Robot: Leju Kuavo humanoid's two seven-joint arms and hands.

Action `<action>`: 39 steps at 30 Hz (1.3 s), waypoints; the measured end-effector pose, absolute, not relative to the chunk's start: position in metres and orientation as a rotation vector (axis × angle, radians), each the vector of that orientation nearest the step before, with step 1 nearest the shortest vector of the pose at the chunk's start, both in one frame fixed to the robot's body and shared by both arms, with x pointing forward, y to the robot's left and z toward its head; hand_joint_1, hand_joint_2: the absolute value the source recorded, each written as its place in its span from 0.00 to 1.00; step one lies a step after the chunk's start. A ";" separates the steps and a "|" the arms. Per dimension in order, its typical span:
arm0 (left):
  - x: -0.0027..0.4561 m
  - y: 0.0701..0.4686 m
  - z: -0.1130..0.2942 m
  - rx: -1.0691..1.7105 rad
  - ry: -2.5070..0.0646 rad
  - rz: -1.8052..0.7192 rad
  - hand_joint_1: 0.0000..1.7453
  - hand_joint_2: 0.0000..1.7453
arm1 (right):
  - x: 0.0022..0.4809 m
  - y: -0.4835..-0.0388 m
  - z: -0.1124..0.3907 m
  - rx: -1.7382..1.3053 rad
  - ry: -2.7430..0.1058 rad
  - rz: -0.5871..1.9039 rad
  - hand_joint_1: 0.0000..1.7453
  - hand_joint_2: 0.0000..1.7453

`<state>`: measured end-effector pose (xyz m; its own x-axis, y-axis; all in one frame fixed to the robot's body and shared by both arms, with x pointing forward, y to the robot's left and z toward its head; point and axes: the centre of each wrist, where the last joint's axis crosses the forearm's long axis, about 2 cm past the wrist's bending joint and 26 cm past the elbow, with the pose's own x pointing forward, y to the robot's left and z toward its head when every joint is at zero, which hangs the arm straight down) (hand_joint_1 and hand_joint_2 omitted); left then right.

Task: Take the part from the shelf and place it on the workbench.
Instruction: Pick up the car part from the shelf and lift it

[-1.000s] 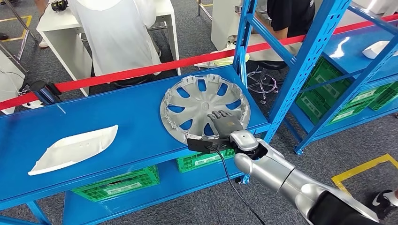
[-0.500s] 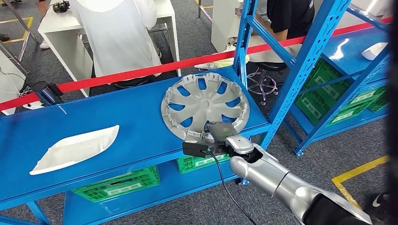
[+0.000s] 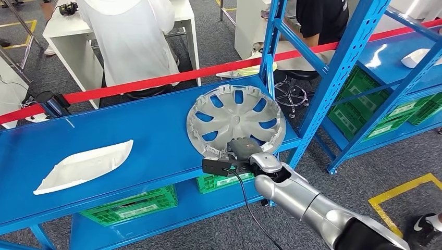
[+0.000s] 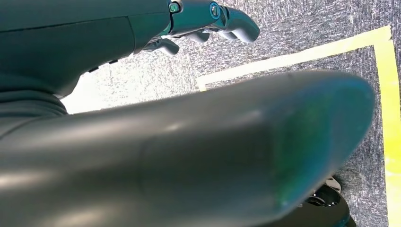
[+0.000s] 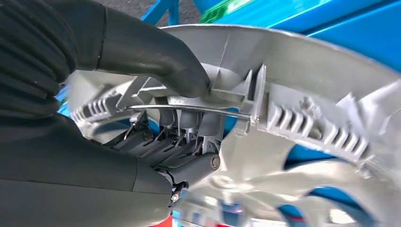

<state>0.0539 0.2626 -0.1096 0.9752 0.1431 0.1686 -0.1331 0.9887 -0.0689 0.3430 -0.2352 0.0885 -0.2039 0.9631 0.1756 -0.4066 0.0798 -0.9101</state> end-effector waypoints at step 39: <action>0.058 0.262 -0.109 -0.049 -0.195 0.136 0.00 1.00 | 0.353 -0.095 0.344 -0.872 -2.010 0.879 1.00 1.00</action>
